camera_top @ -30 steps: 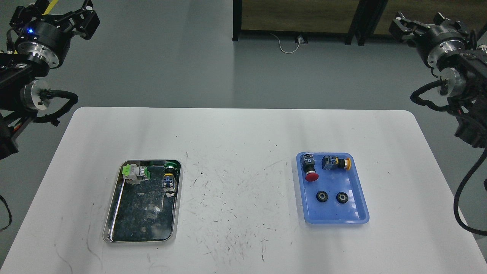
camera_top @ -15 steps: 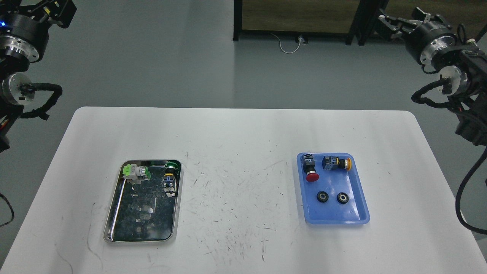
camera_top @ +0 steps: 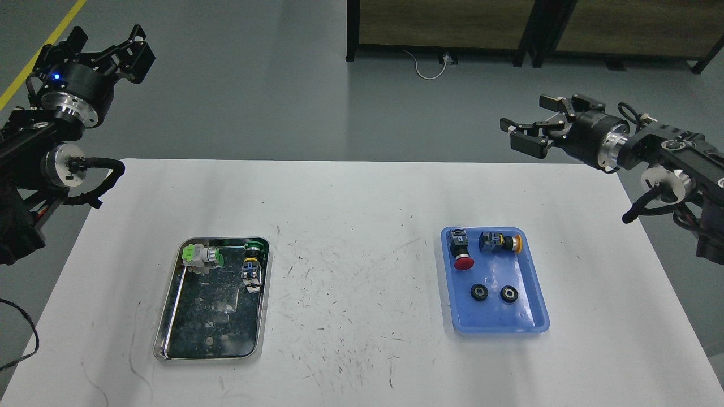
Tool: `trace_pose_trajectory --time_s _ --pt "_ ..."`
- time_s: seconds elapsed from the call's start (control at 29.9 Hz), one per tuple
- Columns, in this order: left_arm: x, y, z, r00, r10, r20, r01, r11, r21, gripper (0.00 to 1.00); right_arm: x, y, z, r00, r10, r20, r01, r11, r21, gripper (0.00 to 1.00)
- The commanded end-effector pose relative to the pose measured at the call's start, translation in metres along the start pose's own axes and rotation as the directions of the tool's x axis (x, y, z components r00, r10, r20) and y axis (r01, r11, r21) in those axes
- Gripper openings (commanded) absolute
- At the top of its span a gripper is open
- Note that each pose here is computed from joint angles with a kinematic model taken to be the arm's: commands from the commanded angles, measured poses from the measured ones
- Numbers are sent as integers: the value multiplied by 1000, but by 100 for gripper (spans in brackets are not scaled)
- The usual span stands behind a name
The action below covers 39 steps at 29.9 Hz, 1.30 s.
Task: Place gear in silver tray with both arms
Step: 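Move the right gripper down to the black gear in the blue tray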
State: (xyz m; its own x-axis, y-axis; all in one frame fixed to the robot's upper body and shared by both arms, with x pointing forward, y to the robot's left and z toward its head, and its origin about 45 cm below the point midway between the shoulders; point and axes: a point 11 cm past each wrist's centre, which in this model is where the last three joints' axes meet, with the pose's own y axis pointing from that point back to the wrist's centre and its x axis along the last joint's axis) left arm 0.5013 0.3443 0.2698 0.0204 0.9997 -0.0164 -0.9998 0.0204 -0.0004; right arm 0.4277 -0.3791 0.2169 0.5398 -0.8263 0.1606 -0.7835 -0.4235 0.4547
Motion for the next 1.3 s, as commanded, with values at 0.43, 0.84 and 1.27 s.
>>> trace_pose_trajectory --time_s 0.43,0.84,1.27 --pt "-9 6 -26 999 14 45 -17 998 54 99 -44 40 91 954 -270 -130 219 924 -313 100" --pt "-10 10 -35 998 16 58 -20 997 72 99 -58 49 125 952 -295 -83 241 889 -390 100" --pt "-10 15 -47 996 5 84 -14 995 100 99 -68 44 130 940 -326 -98 261 875 -407 100"
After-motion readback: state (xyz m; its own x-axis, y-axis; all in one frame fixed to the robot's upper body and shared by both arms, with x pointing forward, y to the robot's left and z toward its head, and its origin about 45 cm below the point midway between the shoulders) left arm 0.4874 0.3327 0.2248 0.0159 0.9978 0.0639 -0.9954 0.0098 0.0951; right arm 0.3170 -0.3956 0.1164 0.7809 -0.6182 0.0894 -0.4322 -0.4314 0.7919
